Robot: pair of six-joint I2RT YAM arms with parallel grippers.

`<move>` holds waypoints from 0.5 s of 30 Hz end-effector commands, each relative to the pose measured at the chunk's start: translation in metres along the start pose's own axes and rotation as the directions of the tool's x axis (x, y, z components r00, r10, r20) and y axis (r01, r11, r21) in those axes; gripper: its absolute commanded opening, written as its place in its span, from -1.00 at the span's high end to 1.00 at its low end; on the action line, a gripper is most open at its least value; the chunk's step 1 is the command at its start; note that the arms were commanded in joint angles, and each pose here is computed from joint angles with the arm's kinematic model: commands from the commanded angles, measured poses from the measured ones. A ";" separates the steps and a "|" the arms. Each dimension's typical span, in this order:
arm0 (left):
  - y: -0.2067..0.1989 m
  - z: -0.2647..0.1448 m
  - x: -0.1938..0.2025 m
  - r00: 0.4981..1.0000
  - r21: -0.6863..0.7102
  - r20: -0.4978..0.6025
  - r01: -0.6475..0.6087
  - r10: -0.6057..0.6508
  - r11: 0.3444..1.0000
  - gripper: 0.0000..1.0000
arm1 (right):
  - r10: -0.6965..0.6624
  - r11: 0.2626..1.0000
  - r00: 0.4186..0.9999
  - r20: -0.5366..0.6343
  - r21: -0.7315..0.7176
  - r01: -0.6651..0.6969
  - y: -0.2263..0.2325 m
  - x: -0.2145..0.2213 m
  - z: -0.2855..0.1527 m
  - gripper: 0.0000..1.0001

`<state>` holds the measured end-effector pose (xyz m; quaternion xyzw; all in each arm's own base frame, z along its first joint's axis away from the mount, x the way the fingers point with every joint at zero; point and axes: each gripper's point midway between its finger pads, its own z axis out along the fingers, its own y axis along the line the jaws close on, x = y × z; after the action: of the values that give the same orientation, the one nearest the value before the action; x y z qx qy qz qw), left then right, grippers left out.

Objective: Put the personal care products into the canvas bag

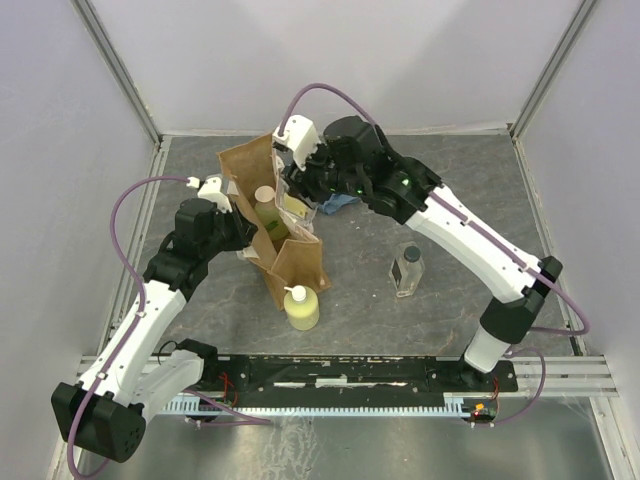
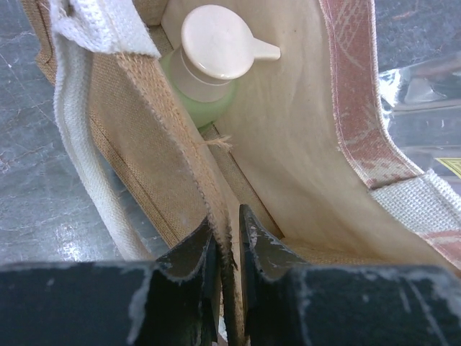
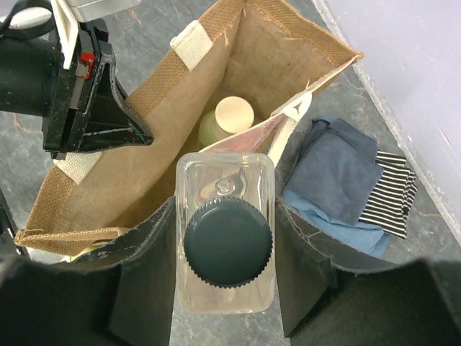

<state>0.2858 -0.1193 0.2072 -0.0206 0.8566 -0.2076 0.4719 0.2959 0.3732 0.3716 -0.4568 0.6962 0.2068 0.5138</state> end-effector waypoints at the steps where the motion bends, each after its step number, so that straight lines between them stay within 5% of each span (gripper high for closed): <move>1: -0.006 -0.001 -0.002 1.000 0.027 -0.003 -0.010 0.010 1.000 0.57 | -0.115 0.988 0.934 0.338 0.133 0.074 -0.026 -0.115 -0.047 0.99; 8: -0.006 0.001 -0.001 1.000 0.027 -0.008 -0.008 0.008 1.000 0.57 | -0.187 0.972 0.877 0.443 0.210 0.102 -0.038 -0.158 -0.080 0.99; 15: -0.005 -0.001 0.001 1.000 0.024 -0.003 -0.008 0.008 1.000 0.57 | -0.162 0.987 0.861 0.482 0.078 0.142 -0.014 -0.165 -0.071 0.99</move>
<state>0.2863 -0.1196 0.2031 -0.0208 0.8604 -0.2059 0.4657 0.2999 0.3763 0.4617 -0.4557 0.6205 0.2021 0.6053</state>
